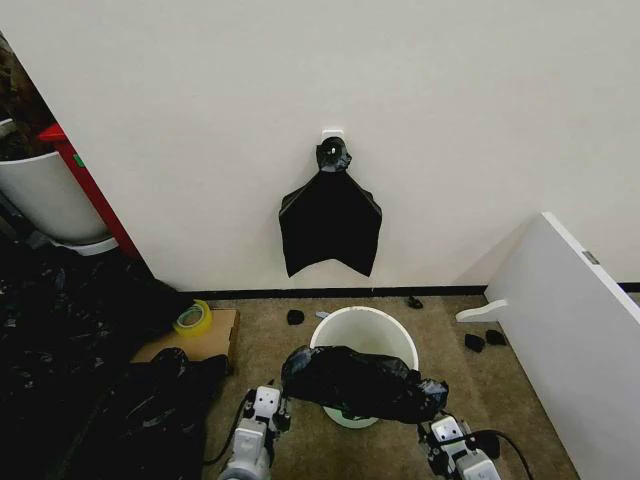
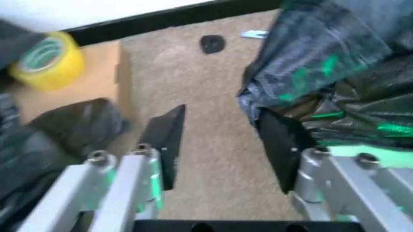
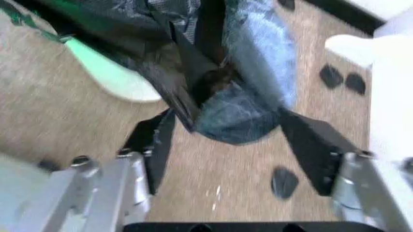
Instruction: Place the garbage bag over the trash bin.
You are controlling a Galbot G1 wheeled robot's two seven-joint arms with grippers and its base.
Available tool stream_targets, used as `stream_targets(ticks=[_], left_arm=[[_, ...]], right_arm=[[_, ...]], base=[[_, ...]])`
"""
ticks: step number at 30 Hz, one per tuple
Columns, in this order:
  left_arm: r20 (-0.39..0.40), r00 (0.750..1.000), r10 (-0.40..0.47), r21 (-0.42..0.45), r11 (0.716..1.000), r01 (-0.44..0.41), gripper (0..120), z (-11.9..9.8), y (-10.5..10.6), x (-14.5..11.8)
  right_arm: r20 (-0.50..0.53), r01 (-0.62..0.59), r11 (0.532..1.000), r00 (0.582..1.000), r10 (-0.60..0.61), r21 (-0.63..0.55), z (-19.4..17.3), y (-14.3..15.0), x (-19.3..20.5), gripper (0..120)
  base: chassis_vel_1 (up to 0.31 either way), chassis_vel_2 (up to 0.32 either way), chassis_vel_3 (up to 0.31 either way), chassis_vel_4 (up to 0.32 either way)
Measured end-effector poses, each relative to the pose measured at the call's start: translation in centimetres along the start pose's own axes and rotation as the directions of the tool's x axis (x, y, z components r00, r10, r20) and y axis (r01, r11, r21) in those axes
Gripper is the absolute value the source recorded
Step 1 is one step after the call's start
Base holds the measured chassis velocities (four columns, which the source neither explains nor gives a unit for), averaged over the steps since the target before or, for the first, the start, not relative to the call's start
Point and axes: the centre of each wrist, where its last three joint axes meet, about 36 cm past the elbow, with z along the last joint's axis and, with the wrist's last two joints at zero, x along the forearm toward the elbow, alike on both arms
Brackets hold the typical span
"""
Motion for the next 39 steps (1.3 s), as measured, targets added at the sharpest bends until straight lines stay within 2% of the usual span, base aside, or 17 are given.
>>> stream_targets(ticks=[2, 6, 7, 9, 14, 17, 18, 20, 22, 25, 26, 27, 29, 30, 34, 38, 39], left_arm=[[-0.006, 1.0, -0.007, 0.008, 1.0, 0.007, 54, -0.4, 0.2, 0.7], [0.002, 1.0, -0.002, 0.019, 1.0, 0.002, 74, -2.0, 0.5, 2.8], [0.002, 1.0, -0.002, 0.019, 1.0, 0.002, 74, -2.0, 0.5, 2.8], [0.014, 1.0, 0.005, 0.022, 1.0, -0.005, 86, -2.8, 0.6, 3.8], [0.035, 0.999, 0.006, 0.021, 1.0, -0.007, 97, -3.6, 0.9, 4.8], [0.062, 0.998, 0.017, 0.015, 1.0, -0.018, 100, -4.5, 1.2, 5.4], [0.062, 0.998, 0.017, 0.015, 1.0, -0.018, 100, -4.5, 1.2, 5.4], [0.087, 0.996, 0.035, 0.013, 0.999, -0.036, 100, -5.4, 1.4, 5.6], [0.095, 0.995, 0.037, 0.015, 0.999, -0.039, 100, -5.6, 1.5, 5.7], [0.171, 0.985, 0.029, 0.05, 0.998, -0.038, 100, -6.9, 1.9, 5.5], [0.171, 0.985, 0.029, 0.05, 0.998, -0.038, 100, -6.9, 1.9, 5.5], [0.198, 0.98, 0.024, 0.067, 0.997, -0.038, 100, -7.3, 1.9, 5.3], [0.216, 0.976, 0.021, 0.102, 0.994, -0.044, 100, -7.7, 1.8, 5.1], [0.216, 0.976, 0.021, 0.102, 0.994, -0.044, 100, -7.7, 1.8, 5.1], [0.23, 0.973, 0.008, 0.151, 0.988, -0.043, 100, -8.1, 1.7, 4.8], [0.243, 0.97, -0.007, 0.191, 0.981, -0.041, 100, -8.8, 1.8, 4.6], [0.243, 0.97, -0.007, 0.191, 0.981, -0.041, 100, -8.8, 1.8, 4.6]], right_arm=[[-0.009, 0.006, 1.0, 1.0, -0.006, -0.004, -0.5, 0.0, 0.7, 68], [-0.011, -0.009, 1.0, 1.0, 0.009, -0.019, -1.2, 0.0, 1.7, 89], [-0.011, -0.009, 1.0, 1.0, 0.009, -0.019, -1.2, 0.0, 1.7, 89], [0.006, -0.03, 0.999, 1.0, 0.03, -0.024, -1.5, -0.3, 1.5, 97], [0.102, -0.06, 0.998, 0.993, 0.063, -0.036, -2.4, -0.8, 1.1, 100], [0.301, -0.077, 0.995, 0.949, 0.095, -0.071, -3.7, -1.6, 0.4, 100], [0.301, -0.077, 0.995, 0.949, 0.095, -0.071, -3.7, -1.6, 0.4, 100], [0.407, -0.077, 0.992, 0.906, 0.111, -0.099, -4.6, -2.4, -0.4, 100], [0.428, -0.074, 0.992, 0.897, 0.112, -0.105, -4.9, -2.7, -0.9, 100], [0.548, -0.057, 0.993, 0.83, 0.107, -0.107, -6.7, -5.8, -6.1, 100], [0.548, -0.057, 0.993, 0.83, 0.107, -0.107, -6.7, -5.8, -6.1, 100], [0.568, -0.033, 0.994, 0.819, 0.085, -0.102, -7.7, -7.6, -8.3, 100], [0.553, 0.024, 0.997, 0.833, 0.021, -0.074, -10.0, -10.7, -11.4, 100], [0.553, 0.024, 0.997, 0.833, 0.021, -0.074, -10.0, -10.7, -11.4, 100], [0.421, 0.19, 0.979, 0.884, -0.204, 0.076, -12.8, -14.5, -14.9, 100], [0.306, 0.324, 0.929, 0.879, -0.365, 0.177, -14.0, -15.8, -17.0, 100], [0.306, 0.324, 0.929, 0.879, -0.365, 0.177, -14.0, -15.8, -17.0, 100]], base=[[0.0, 0.0, 0.0, 0.0], [0.0, 0.0, 0.0, 0.0], [0.0, 0.0, 0.0, 0.0], [0.0, 0.0, 0.0, 0.0], [0.0, 0.0, 0.0, 0.0], [0.0, 0.0, 0.0, 0.0], [0.0, 0.0, 0.0, 0.0], [0.0, 0.0, 0.0, 0.0], [0.0, 0.0, 0.0, 0.0], [0.0, 0.0, 0.0, 0.0], [0.0, 0.0, 0.0, 0.0], [0.0, 0.0, 0.0, 0.0], [0.0, 0.0, 0.0, 0.0], [0.0, 0.0, 0.0, 0.0], [0.0, 0.0, 0.0, 0.0], [0.0, 0.0, 0.0, 0.0], [0.0, 0.0, 0.0, 0.0]])
